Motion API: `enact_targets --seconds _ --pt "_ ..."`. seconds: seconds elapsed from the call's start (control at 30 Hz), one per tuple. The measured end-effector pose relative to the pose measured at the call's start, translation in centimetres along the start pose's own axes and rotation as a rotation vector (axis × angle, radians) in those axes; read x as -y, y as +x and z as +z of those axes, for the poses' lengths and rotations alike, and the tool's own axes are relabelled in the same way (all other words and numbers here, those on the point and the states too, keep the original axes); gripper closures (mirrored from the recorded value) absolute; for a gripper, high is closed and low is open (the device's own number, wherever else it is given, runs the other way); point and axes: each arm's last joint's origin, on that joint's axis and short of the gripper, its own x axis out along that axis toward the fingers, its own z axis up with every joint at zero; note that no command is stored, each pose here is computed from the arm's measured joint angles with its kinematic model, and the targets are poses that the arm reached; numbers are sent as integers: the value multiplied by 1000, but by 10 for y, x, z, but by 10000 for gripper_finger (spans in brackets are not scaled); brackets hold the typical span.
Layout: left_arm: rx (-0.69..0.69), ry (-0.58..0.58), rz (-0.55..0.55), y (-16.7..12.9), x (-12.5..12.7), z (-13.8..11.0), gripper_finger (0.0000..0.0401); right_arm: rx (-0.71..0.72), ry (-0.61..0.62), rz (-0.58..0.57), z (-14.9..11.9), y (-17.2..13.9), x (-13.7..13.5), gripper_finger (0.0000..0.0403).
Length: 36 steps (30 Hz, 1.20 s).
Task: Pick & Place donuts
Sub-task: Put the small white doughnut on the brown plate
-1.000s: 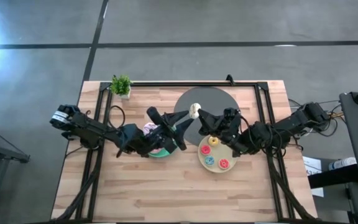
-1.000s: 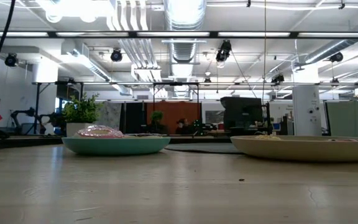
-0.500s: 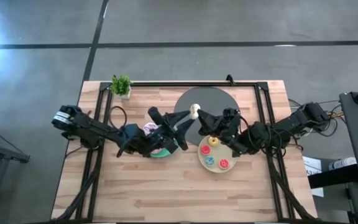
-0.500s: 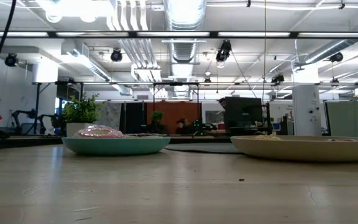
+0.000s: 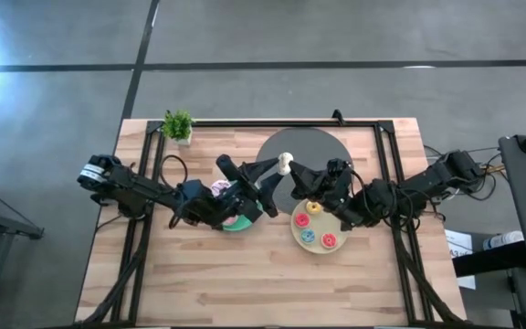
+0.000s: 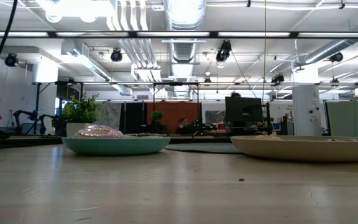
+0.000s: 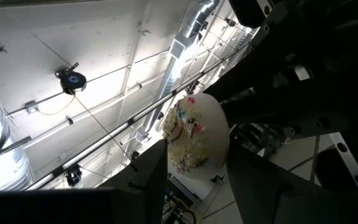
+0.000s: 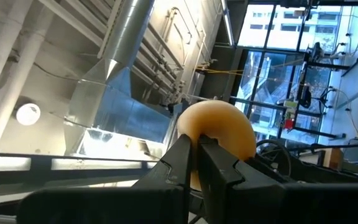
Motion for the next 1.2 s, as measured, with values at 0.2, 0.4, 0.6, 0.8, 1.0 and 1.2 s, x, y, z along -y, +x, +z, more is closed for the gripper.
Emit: enact_targets --seconds 0.2,0.4,0.6,0.8,1.0,1.2 --pt "-5 7 -2 0 0 0 267 -1 2 0 0 0 0 387" --pt "-16 37 -16 0 2 -1 307 -4 30 -4 0 -1 2 387" --pt "-29 56 -33 0 4 -2 366 -11 63 -10 0 -3 6 387" --pt "-68 67 -24 0 4 -3 397 -13 60 -14 -1 -4 6 387" --pt "-108 85 -20 -1 4 -3 399 -50 1 -61 1 -11 4 340" --pt "-146 110 -66 -2 10 -5 400 -172 -158 -170 10 -36 -6 266"
